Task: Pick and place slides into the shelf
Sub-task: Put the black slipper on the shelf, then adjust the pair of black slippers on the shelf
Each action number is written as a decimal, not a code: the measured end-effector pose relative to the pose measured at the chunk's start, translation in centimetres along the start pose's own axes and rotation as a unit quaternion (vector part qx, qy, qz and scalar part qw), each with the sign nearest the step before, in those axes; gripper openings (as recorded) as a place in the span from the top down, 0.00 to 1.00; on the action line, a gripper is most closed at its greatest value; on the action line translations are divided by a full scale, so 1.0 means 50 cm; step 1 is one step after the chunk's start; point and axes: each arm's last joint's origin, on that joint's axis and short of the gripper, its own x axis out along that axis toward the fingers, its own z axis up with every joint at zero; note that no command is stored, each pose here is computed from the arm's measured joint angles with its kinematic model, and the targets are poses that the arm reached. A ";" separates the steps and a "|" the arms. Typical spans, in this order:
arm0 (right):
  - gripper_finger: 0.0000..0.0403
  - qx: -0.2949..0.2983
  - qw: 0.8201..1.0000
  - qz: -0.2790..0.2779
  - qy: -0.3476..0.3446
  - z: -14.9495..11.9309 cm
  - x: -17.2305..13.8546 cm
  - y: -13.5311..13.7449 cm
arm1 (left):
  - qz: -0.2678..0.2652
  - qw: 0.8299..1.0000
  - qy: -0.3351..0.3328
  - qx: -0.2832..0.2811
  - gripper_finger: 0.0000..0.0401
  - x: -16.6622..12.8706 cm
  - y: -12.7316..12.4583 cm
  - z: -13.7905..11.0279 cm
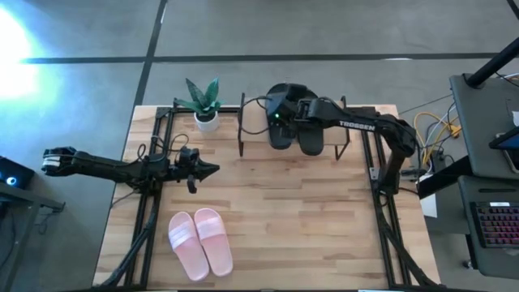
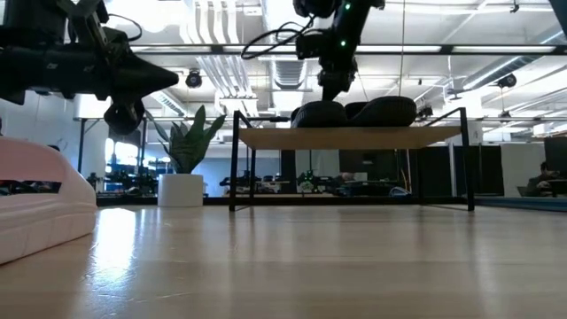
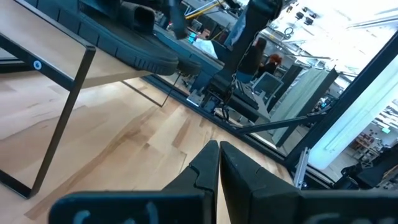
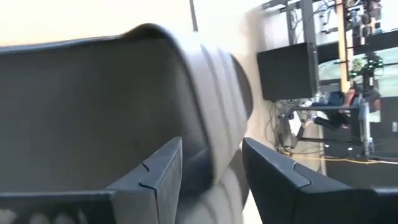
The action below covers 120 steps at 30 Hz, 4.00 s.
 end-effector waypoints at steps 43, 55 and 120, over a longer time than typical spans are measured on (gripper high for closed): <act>0.97 0.468 0.843 0.124 0.236 -0.303 -0.060 -0.203 | 0.112 0.985 0.129 0.013 1.00 0.351 0.145 0.426; 0.97 0.431 0.835 0.221 0.260 -0.298 0.090 -0.187 | 0.164 0.970 0.173 0.038 1.00 0.413 0.253 0.466; 0.97 0.503 0.835 0.096 0.201 -0.304 -0.002 -0.219 | 0.182 0.909 0.295 0.232 1.00 0.436 0.299 0.452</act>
